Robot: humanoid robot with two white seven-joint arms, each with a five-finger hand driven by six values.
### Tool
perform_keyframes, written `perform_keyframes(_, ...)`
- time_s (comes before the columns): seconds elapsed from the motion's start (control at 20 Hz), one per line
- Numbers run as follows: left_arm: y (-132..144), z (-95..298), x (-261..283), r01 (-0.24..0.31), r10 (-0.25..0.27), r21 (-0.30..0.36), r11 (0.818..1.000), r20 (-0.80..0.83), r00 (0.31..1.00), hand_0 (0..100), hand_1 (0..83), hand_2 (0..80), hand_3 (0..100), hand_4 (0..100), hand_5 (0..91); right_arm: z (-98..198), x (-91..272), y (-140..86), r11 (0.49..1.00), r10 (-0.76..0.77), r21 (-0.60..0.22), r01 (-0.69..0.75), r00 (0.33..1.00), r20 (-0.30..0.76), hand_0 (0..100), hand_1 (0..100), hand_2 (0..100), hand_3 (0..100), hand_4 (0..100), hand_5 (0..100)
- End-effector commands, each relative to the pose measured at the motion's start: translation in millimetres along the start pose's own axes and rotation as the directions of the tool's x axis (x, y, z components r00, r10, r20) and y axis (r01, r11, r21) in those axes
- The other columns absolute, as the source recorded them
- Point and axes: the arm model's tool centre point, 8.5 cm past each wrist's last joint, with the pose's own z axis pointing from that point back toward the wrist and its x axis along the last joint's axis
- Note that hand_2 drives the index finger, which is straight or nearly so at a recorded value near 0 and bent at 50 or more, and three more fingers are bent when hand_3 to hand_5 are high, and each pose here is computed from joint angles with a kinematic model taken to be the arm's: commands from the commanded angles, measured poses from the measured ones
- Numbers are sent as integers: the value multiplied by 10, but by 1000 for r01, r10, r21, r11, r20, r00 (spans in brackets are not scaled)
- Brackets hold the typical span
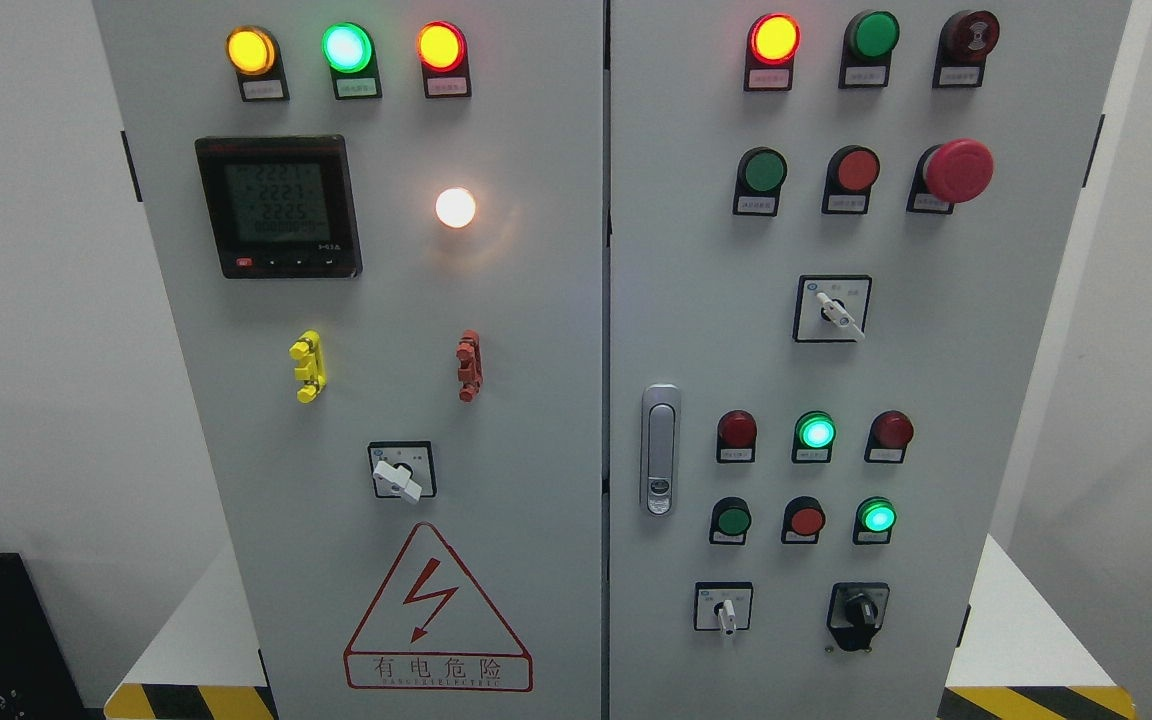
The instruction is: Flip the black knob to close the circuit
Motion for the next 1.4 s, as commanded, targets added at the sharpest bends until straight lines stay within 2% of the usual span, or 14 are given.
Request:
perform_keyframes(0.0, 1, 0, 1, 0, 0, 1, 1000, -1, 1000, 120, 556, 0, 0, 0, 0, -11, -11, 35, 1000, 10, 6, -10, 1000, -6, 0, 25, 0, 0, 0, 0)
perform_keyframes(0.3, 0, 0, 6, 0, 0, 1, 1000, 1, 1000, 120, 556, 0, 0, 0, 0, -21, 74, 49, 1000, 15, 11, -15, 1000, 20, 0, 25, 0, 0, 0, 0)
perform_keyframes(0.4, 2, 0, -8, 0, 0, 1, 1000, -2, 1000, 120, 556, 0, 0, 0, 0, -43, 421, 123, 998, 54, 26, -58, 989, 138, 0, 14, 0, 0, 0, 0)
perform_keyframes(0.5, 0, 0, 6, 0, 0, 1, 1000, 1, 1000, 120, 556, 0, 0, 0, 0, 32, 791, 258, 991, 111, 33, -129, 937, 332, 0, 8, 0, 0, 0, 0)
perform_keyframes(0.65, 1, 0, 1, 0, 0, 1, 1000, -1, 1000, 120, 556, 0, 0, 0, 0, 484, 1549, 522, 971, 176, 15, -237, 761, 625, 0, 16, 0, 18, 0, 0)
perform_keyframes(0.8, 1, 0, 1, 0, 0, 1, 1000, -1, 1000, 120, 556, 0, 0, 0, 0, 1358, 2207, 966, 942, 171, -2, -336, 474, 864, 0, 60, 7, 95, 16, 0)
perform_keyframes(0.9, 0, 0, 7, 0, 0, 1, 1000, 1, 1000, 120, 556, 0, 0, 0, 0, 2032, 2463, 1245, 923, 155, -42, -384, 268, 951, 0, 83, 70, 163, 101, 1)
perform_keyframes(0.95, 1, 0, -3, 0, 0, 1, 1000, -1, 1000, 120, 556, 0, 0, 0, 0, 2338, 2551, 1349, 914, 157, -77, -398, 173, 972, 0, 104, 132, 276, 220, 73)
perform_keyframes(1.0, 1, 0, 1, 0, 0, 1, 1000, -1, 1000, 120, 556, 0, 0, 0, 0, 2611, 2624, 1392, 914, 181, -135, -382, 87, 980, 0, 110, 145, 303, 240, 97)
perform_keyframes(1.1, 0, 0, 7, 0, 0, 1, 1000, 1, 1000, 120, 556, 0, 0, 0, 0, 2993, 2752, 1392, 889, 358, -358, -284, -55, 932, 0, 171, 333, 578, 453, 310)
perform_keyframes(1.15, 0, 0, 7, 0, 0, 1, 1000, 1, 1000, 120, 556, 0, 0, 0, 0, 3149, 2809, 1318, 835, 496, -508, -213, -109, 861, 0, 186, 355, 611, 481, 347)
perform_keyframes(1.25, 1, 0, 1, 0, 0, 1, 1000, -1, 1000, 120, 556, 0, 0, 0, 0, 3491, 2886, 1184, 642, 746, -764, -55, -186, 640, 0, 229, 528, 774, 629, 546)
perform_keyframes(1.3, 0, 0, 7, 0, 0, 1, 1000, 1, 1000, 120, 556, 0, 0, 0, 0, 3626, 2892, 1164, 559, 813, -829, 14, -204, 545, 0, 232, 548, 788, 644, 559)
perform_keyframes(1.35, 2, 0, -8, 0, 0, 1, 1000, -2, 1000, 120, 556, 0, 0, 0, 0, 3733, 2892, 1181, 508, 848, -859, 68, -219, 483, 0, 244, 604, 824, 682, 617)
